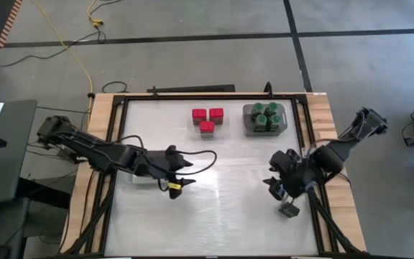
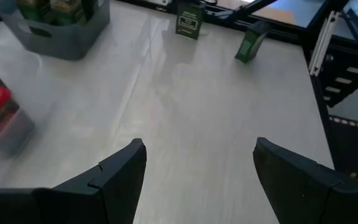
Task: Sort spices by type
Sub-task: Put the black seasoning can into the gray bin
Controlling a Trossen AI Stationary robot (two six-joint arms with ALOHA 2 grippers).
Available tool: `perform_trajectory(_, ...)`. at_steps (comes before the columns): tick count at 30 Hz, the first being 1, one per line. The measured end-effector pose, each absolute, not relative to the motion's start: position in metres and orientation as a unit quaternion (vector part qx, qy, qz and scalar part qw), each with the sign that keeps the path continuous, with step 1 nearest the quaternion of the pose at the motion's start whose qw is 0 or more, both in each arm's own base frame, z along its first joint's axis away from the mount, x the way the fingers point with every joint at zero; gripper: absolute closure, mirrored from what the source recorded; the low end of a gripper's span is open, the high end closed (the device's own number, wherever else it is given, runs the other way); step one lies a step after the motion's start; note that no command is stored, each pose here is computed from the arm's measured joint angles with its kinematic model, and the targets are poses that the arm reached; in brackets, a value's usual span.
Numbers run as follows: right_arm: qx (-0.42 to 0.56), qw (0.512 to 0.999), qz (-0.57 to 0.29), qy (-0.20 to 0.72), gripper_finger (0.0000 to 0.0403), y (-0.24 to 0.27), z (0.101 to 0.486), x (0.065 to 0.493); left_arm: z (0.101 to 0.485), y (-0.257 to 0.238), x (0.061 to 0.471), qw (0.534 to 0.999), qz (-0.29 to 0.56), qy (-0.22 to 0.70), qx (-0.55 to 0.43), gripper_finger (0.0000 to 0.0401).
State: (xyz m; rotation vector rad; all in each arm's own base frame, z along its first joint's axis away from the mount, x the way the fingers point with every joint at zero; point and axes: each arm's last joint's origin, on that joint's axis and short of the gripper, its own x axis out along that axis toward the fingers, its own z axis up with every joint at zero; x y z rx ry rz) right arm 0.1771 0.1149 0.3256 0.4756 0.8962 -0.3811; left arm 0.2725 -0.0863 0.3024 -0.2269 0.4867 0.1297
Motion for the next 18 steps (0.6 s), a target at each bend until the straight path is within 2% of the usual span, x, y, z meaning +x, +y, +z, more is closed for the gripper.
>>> perform_trajectory(6, 0.252, 0.808, -0.215, 0.486, 0.0122, 0.112, 0.319, 0.207, 0.306, -0.082, 0.258, 0.962, 0.045, 0.261, -0.068, 0.0116)
perform_trajectory(10, 0.231, 0.754, -0.235, 0.568, 0.0122, 0.119, 0.311, 0.224, 0.304, -0.077, 0.254, 0.957, 0.053, 0.282, -0.044, 0.0116)
perform_trajectory(14, 0.206, 0.697, -0.230, 0.647, 0.0122, 0.135, 0.300, 0.225, 0.299, -0.076, 0.251, 0.949, 0.056, 0.307, -0.030, 0.0116)
perform_trajectory(18, 0.207, 0.680, -0.203, 0.674, 0.0122, 0.164, 0.287, 0.214, 0.298, -0.076, 0.251, 0.948, 0.058, 0.312, -0.032, 0.0116)
